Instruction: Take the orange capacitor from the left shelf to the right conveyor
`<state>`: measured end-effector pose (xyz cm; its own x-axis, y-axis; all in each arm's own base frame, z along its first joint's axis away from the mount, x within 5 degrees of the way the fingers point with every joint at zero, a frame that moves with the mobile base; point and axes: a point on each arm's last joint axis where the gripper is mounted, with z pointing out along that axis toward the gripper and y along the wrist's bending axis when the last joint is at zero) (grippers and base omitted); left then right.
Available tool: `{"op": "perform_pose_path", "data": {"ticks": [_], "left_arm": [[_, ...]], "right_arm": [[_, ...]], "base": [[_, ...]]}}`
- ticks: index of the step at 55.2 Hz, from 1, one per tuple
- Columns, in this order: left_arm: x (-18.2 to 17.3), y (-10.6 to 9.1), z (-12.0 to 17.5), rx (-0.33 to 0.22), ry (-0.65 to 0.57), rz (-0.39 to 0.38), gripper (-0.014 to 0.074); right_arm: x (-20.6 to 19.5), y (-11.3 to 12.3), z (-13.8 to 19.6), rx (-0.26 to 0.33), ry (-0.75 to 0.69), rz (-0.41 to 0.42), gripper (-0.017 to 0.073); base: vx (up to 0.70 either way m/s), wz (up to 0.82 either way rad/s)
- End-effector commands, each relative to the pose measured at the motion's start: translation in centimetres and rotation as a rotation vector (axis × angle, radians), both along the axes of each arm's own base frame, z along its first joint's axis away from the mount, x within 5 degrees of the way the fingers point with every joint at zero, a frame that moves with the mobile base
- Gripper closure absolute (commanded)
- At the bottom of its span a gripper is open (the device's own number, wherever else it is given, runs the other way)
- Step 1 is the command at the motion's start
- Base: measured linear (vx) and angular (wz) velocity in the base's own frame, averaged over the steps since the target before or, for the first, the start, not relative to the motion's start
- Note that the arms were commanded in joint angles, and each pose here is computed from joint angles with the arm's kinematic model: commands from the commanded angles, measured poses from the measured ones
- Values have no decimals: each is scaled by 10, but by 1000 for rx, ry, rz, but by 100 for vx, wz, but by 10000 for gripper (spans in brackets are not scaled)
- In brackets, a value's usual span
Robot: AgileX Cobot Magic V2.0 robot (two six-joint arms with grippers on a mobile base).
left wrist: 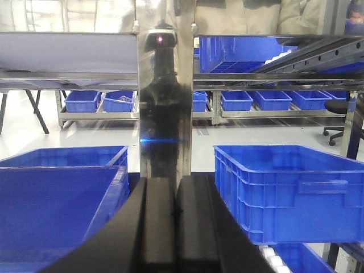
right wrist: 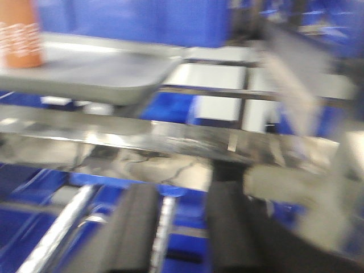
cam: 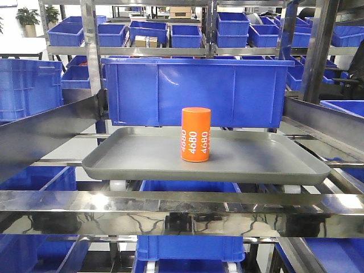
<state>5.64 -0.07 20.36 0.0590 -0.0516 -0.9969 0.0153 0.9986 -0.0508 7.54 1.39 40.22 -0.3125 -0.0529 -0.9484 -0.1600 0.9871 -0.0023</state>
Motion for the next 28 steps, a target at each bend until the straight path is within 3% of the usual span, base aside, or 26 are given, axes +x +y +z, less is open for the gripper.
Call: {"op": "perform_pose_path", "data": {"ticks": [1,5,11,28], "left_arm": [[0,0,-3,-15,-61,0,599],[0,0,-3,-15,-61,0,599],[0,0,-3,-15,-61,0,599],[0,0,-3,-15,-61,0,599]], "right_arm": [[15,6,19,-10,-98,70,36],[27,10,22,-8,-84,128,-60],[43,18,26,22,-64,209,-131],[99,33,46,50,-44,403,-111]], "base": [[0,0],[0,0],[0,0],[0,0]]}}
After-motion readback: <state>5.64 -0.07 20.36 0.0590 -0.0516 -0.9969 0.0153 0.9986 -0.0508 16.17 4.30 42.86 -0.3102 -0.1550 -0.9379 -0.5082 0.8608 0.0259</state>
